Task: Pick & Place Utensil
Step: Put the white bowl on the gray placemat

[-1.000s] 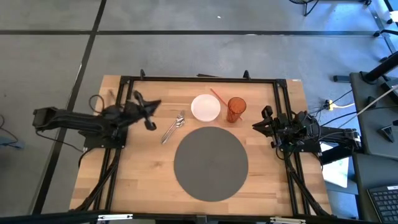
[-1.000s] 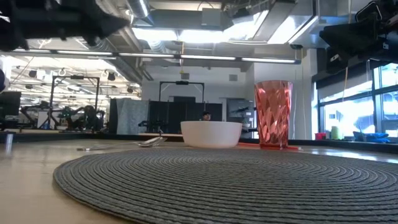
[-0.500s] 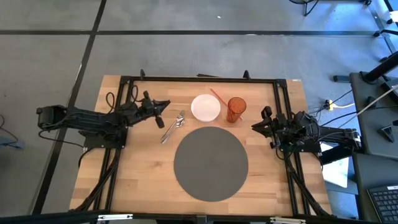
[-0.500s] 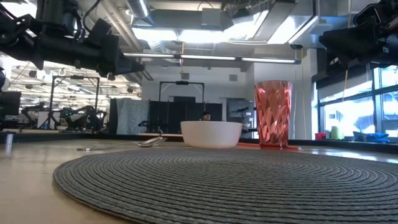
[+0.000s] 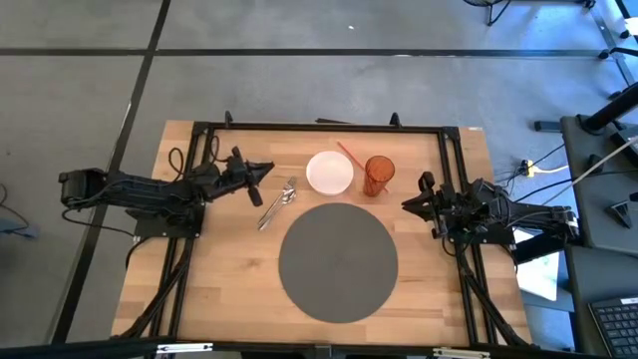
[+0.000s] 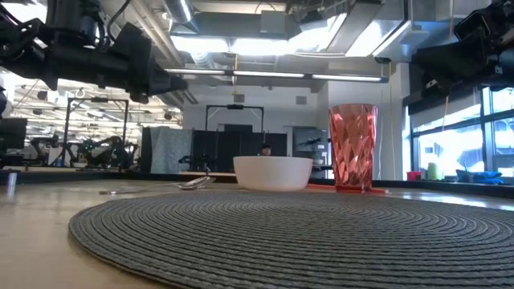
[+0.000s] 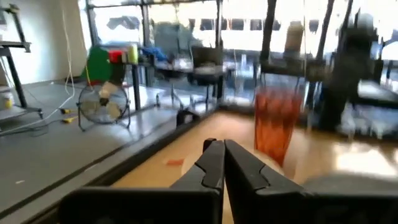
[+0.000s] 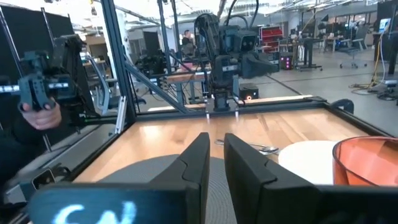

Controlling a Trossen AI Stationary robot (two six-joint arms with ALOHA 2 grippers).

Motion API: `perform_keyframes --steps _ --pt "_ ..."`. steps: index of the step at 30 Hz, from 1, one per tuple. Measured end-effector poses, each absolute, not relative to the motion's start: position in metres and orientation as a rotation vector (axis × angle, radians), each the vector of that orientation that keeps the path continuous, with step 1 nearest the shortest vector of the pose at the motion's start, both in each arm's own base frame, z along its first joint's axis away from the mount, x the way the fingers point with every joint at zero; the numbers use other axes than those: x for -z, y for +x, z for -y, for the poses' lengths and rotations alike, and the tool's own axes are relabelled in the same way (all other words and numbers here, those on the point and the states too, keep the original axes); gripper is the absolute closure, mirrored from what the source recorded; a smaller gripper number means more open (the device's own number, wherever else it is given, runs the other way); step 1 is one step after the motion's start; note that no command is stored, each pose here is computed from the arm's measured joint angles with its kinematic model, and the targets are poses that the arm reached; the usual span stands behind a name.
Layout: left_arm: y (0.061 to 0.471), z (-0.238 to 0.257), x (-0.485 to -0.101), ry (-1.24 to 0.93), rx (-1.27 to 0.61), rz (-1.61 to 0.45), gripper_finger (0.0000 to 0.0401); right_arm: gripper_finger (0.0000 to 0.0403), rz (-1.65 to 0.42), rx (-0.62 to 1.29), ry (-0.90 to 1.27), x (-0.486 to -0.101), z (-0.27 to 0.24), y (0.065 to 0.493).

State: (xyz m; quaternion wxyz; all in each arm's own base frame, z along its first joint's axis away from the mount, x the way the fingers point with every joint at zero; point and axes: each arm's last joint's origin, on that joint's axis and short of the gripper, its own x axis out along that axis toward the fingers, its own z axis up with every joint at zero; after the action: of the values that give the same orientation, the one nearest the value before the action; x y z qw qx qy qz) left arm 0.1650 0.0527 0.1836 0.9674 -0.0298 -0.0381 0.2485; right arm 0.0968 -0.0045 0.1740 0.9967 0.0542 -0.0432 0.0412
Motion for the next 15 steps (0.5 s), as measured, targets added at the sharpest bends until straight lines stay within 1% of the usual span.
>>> perform_keyframes --steps 2,3,6,8,11,15 --pt "0.167 -0.054 -0.191 -0.150 -0.511 0.142 0.0398 0.0352 0.084 -0.082 0.108 -0.174 0.005 0.097" --pt "0.172 -0.054 -0.194 -0.186 -0.482 0.118 0.0399 0.0352 0.081 -0.082 0.109 -0.173 0.005 0.097" --pt "0.194 -0.057 -0.200 -0.203 -0.410 -0.137 0.0400 0.0352 0.080 -0.081 0.108 -0.173 0.005 0.097" --pt "0.210 -0.062 -0.204 -0.193 -0.448 -0.274 0.0398 0.0352 0.080 -0.082 0.103 -0.173 0.005 0.097" --pt "0.233 -0.068 -0.215 -0.167 -0.462 -0.370 0.0396 0.0352 0.082 -0.080 0.069 -0.173 0.005 0.097" --pt "0.265 -0.072 -0.227 -0.093 -0.299 -0.461 0.0395 0.0352 0.083 -0.079 0.054 -0.173 0.005 0.097"
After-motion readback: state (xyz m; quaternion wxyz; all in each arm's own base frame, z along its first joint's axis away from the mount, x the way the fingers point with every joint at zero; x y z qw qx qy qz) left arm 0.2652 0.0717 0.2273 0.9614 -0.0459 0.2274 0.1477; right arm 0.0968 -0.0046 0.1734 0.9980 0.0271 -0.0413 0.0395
